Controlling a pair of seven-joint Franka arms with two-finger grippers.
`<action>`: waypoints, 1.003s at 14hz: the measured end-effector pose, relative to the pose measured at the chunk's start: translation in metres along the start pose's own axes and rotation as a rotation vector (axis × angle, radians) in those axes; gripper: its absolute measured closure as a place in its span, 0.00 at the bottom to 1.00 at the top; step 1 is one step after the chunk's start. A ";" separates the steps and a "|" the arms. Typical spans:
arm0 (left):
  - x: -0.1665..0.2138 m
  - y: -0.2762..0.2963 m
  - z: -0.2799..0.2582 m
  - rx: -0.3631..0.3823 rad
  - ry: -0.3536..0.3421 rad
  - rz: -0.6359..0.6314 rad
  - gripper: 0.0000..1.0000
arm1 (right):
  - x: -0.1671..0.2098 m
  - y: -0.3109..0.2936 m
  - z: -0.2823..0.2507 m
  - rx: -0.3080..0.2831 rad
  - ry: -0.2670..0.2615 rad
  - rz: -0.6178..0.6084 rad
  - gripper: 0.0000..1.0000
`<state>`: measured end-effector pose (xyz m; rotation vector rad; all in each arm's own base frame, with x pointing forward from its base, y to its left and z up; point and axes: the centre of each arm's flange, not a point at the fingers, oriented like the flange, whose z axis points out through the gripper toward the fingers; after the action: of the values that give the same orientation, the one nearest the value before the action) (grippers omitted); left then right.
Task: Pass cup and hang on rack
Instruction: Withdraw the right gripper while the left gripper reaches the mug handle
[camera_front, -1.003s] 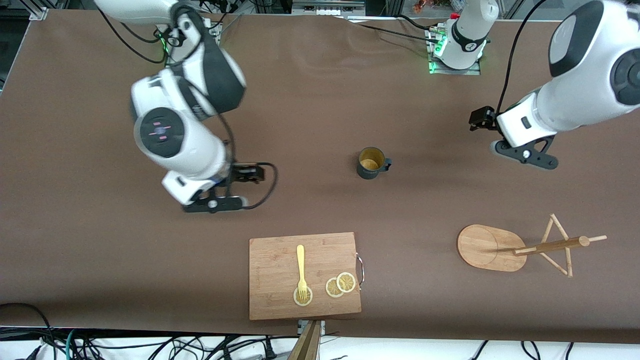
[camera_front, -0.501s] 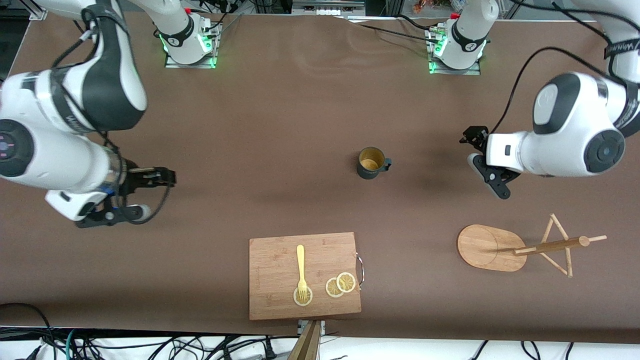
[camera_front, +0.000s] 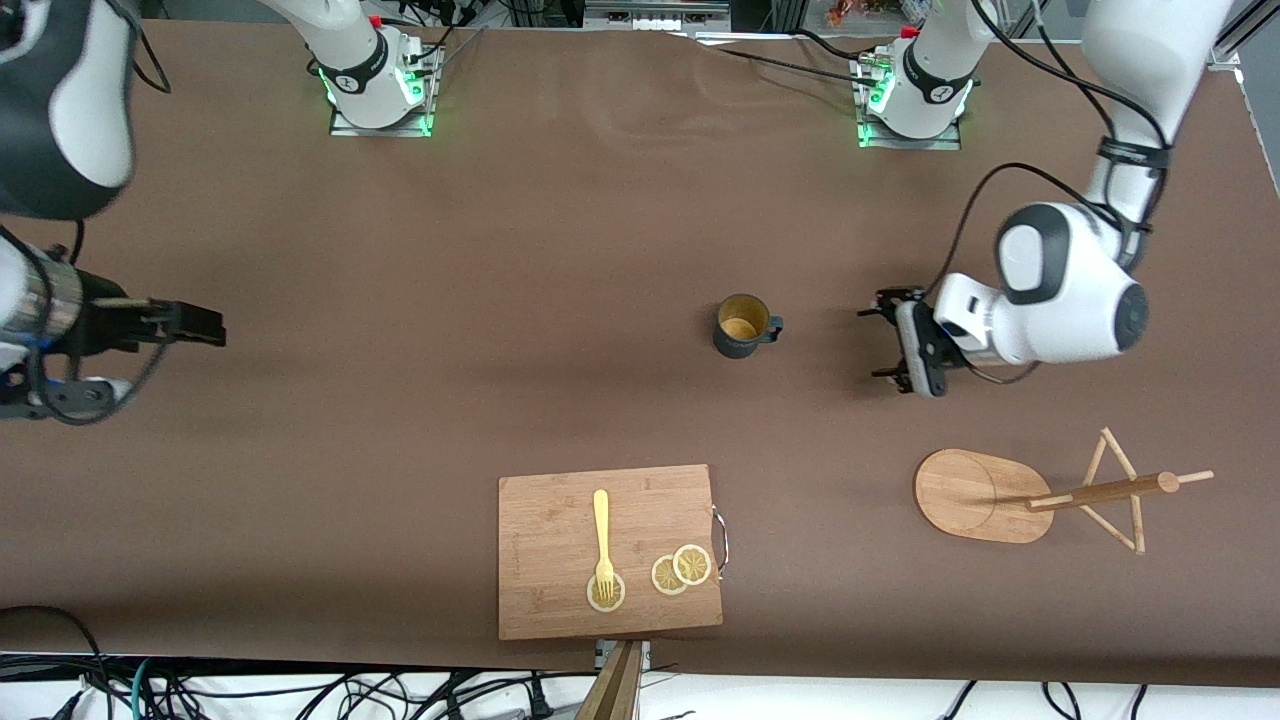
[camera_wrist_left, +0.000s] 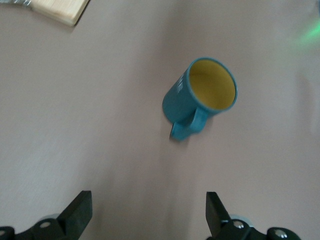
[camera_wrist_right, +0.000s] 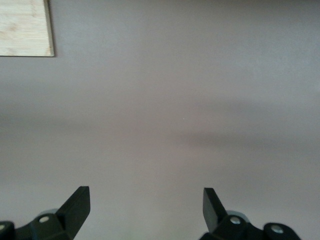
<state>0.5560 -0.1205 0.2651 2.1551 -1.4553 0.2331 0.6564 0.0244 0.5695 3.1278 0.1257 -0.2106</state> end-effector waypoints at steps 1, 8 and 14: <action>0.002 0.016 0.014 0.037 0.025 0.031 0.00 | -0.009 0.011 -0.009 -0.005 0.005 0.004 0.00; -0.044 0.035 0.077 0.096 0.350 0.176 0.00 | -0.085 0.094 -0.064 -0.009 0.066 0.123 0.00; -0.071 0.033 0.125 0.105 0.514 0.231 0.03 | -0.099 0.093 -0.042 -0.015 0.003 0.120 0.00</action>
<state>0.4790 -0.1360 0.1402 1.8110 -1.3969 0.8920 0.5713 -0.0754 0.6247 3.1072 -0.0596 -0.2027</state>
